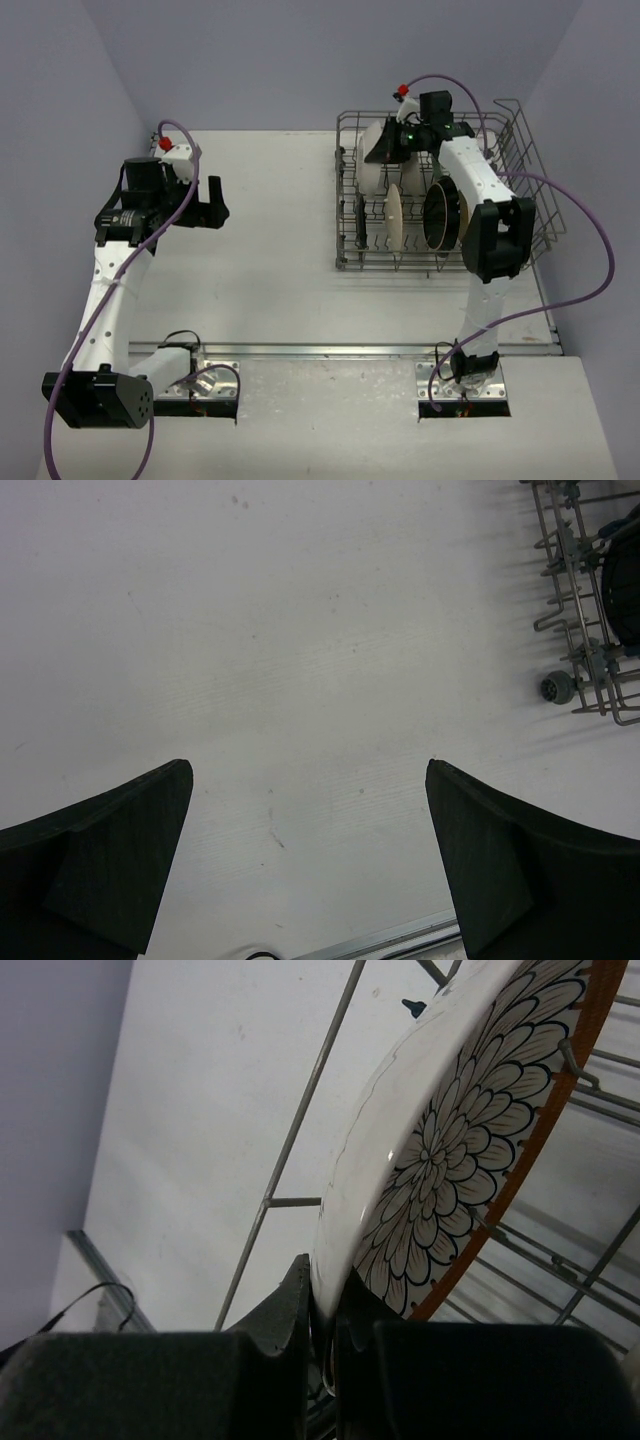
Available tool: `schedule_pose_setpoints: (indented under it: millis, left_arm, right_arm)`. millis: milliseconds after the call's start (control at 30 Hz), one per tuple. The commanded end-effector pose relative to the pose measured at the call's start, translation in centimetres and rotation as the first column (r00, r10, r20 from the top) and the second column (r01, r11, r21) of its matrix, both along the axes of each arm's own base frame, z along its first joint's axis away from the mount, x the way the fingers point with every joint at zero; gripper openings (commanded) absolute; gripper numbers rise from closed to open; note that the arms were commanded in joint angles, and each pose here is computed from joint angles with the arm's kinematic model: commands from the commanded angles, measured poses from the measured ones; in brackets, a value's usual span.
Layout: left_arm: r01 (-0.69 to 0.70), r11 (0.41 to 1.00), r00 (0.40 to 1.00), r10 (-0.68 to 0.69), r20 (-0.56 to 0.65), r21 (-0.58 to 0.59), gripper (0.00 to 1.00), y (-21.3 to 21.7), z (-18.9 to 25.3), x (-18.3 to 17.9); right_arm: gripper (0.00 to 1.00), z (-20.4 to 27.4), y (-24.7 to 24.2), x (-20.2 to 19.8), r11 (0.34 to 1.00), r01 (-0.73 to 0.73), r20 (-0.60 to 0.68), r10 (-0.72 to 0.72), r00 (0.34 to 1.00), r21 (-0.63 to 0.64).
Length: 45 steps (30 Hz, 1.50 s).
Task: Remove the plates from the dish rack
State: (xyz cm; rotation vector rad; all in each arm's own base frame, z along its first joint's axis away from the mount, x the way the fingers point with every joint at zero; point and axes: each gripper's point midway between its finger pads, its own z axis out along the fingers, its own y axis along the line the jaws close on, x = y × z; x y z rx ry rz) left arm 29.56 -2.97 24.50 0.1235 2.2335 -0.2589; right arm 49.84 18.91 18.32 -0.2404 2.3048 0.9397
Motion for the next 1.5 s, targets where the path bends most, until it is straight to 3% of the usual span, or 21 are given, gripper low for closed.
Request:
schedule_pose_setpoints:
  millis: [0, 167, 267, 600, 733, 833, 900, 1000, 1033, 1067, 1100, 1133, 1167, 1233, 1300, 1333, 1400, 1467]
  left_arm:
    - [-0.008, 1.0, 0.999, 0.008, 0.034, -0.016, 1.0, 0.2, 0.9, 0.7]
    - [-0.014, 1.0, 1.0, 0.015, 0.028, -0.015, 1.0, 0.3, 0.6, 0.7]
    - [-0.016, 1.0, 0.999, 0.016, 0.03, -0.012, 1.0, 0.4, 0.7, 0.7]
    - [-0.053, 0.996, 0.997, 0.057, 0.054, -0.076, 1.0, 0.2, 2.0, 1.1]
    - [-0.009, 0.995, 0.992, 0.02, 0.121, -0.097, 1.0, -0.5, 5.3, 1.2]
    - [0.021, 0.994, 0.982, -0.001, 0.19, -0.104, 1.0, -1.0, 8.7, 1.2]
    - [0.036, 0.993, 0.976, -0.011, 0.216, -0.114, 1.0, -1.3, 10.9, 1.0]
    - [0.069, 0.988, 0.976, -0.038, 0.213, -0.137, 1.0, -1.8, 12.2, 1.0]
    - [0.091, 0.985, 0.974, -0.057, 0.218, -0.149, 1.0, -2.1, 12.8, 0.9]
    - [0.118, 0.98, 0.973, -0.081, 0.217, -0.163, 1.0, -2.4, 13.1, 0.8]
    - [0.15, 0.973, 0.972, -0.113, 0.206, -0.177, 1.0, -2.9, 13.1, 0.5]
    - [0.168, 0.971, 0.969, -0.131, 0.212, -0.172, 1.0, -3.0, 13.5, 0.2]
    - [0.196, 0.965, 0.963, -0.156, 0.218, -0.176, 1.0, -3.3, 13.8, 0.1]
    - [0.214, 0.963, 0.956, -0.172, 0.237, -0.163, 1.0, -3.0, 14.5, -0.3]
    - [0.244, 0.955, 0.948, -0.198, 0.248, -0.168, 1.0, -3.2, 14.9, -0.8]
    - [0.257, 0.951, 0.944, -0.21, 0.253, -0.169, 1.0, -3.1, 15.0, -1.1]
    - [0.258, 0.951, 0.944, -0.212, 0.252, -0.169, 1.0, -2.6, 14.9, -1.3]
    - [0.272, 0.948, 0.944, -0.229, 0.238, -0.167, 1.0, -2.4, 14.2, -1.7]
  right_arm:
    - [0.0, 14.5, 1.4, -1.5, 0.967, -0.139, 0.278, 0.076, 0.958, 0.212]
    - [0.0, 17.0, 0.6, -1.9, 0.912, -0.159, 0.231, 0.073, 0.97, 0.378]
    - [0.0, 17.8, 0.2, -1.5, 0.895, -0.161, 0.235, 0.066, 0.97, 0.415]
    - [0.0, 24.5, -1.2, -3.5, 0.909, -0.228, 0.437, 0.057, 0.898, 0.349]
    - [0.0, 26.4, -0.5, -6.1, 0.933, -0.269, 0.536, 0.105, 0.838, 0.238]
    - [0.0, 26.7, 1.7, -8.7, 0.954, -0.299, 0.63, 0.212, 0.747, 0.034]
    - [0.0, 26.0, 5.1, -10.9, 0.93, -0.317, 0.699, 0.351, 0.623, -0.185]
    - [0.0, 24.1, 8.4, -14.2, 0.855, -0.305, 0.708, 0.519, 0.479, -0.421]
    - [0.0, 24.1, 9.8, -15.9, 0.811, -0.299, 0.714, 0.585, 0.384, -0.504]
    - [0.0, 23.5, 10.7, -17.0, 0.768, -0.27, 0.701, 0.64, 0.315, -0.581]
    - [0.0, 21.5, 11.0, -17.2, 0.722, -0.224, 0.661, 0.691, 0.292, -0.655]
    - [0.0, 20.0, 12.0, -19.0, 0.653, -0.22, 0.621, 0.757, 0.203, -0.725]
    - [0.0, 20.0, 12.2, -19.0, 0.63, -0.132, 0.609, 0.775, 0.167, -0.765]
    - [0.0, 18.5, 13.6, -21.5, 0.542, -0.025, 0.543, 0.84, -0.013, -0.84]
    - [0.0, 17.9, 14.2, -22.7, 0.466, 0.095, 0.455, 0.883, -0.116, -0.88]
    - [0.0, 17.1, 14.3, -23.2, 0.429, 0.161, 0.406, 0.9, -0.159, -0.889]
    - [0.0, 15.3, 14.2, -23.5, 0.384, 0.197, 0.353, 0.919, -0.177, -0.902]
    - [0.0, 15.5, 14.3, -23.8, 0.392, 0.291, 0.336, 0.915, -0.224, -0.873]
